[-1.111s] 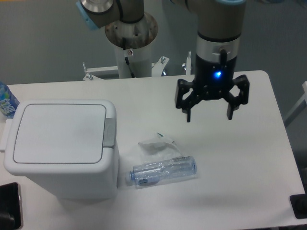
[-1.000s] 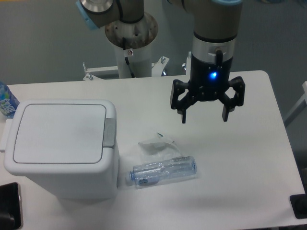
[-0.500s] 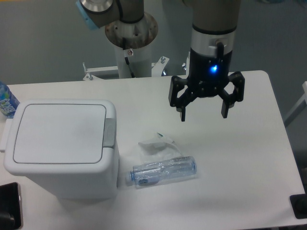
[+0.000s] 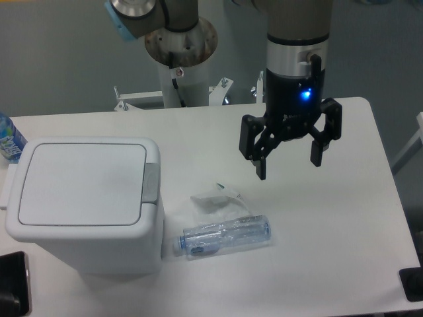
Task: Open the trash can
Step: 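Move the gripper toward the grey button on the trash can lid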
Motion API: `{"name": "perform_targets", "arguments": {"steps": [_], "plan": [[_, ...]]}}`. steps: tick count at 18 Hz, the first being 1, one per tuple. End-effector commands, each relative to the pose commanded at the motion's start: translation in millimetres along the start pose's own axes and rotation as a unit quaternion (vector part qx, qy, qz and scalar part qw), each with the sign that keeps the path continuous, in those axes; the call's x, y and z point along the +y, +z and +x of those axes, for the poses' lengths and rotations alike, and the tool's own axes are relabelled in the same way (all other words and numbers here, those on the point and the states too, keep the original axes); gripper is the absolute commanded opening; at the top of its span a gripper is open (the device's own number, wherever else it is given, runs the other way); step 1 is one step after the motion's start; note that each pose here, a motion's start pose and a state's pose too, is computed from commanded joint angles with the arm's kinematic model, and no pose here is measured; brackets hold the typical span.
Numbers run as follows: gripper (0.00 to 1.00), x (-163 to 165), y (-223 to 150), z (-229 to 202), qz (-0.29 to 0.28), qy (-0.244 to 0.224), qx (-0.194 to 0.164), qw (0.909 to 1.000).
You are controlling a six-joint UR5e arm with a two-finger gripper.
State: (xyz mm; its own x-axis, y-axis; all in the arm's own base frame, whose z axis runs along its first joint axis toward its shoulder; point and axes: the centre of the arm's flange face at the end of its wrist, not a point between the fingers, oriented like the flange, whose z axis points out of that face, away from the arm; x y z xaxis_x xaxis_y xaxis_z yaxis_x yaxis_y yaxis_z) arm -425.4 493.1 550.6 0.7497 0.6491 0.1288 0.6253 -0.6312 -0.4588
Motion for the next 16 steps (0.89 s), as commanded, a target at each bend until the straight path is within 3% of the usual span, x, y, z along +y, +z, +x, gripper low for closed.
{"name": "perform_targets", "arguments": {"steps": [5,10,16], "plan": [[1.0,5.4,21.3,30.8,-0.006,0.006,0.02,0.9998],[1.0,50.6,26.6,50.9,-0.038,-0.011,0.051,0.9979],[1.0,56.5,27.5,63.5,-0.044,-0.032,0.064,0.9965]]}}
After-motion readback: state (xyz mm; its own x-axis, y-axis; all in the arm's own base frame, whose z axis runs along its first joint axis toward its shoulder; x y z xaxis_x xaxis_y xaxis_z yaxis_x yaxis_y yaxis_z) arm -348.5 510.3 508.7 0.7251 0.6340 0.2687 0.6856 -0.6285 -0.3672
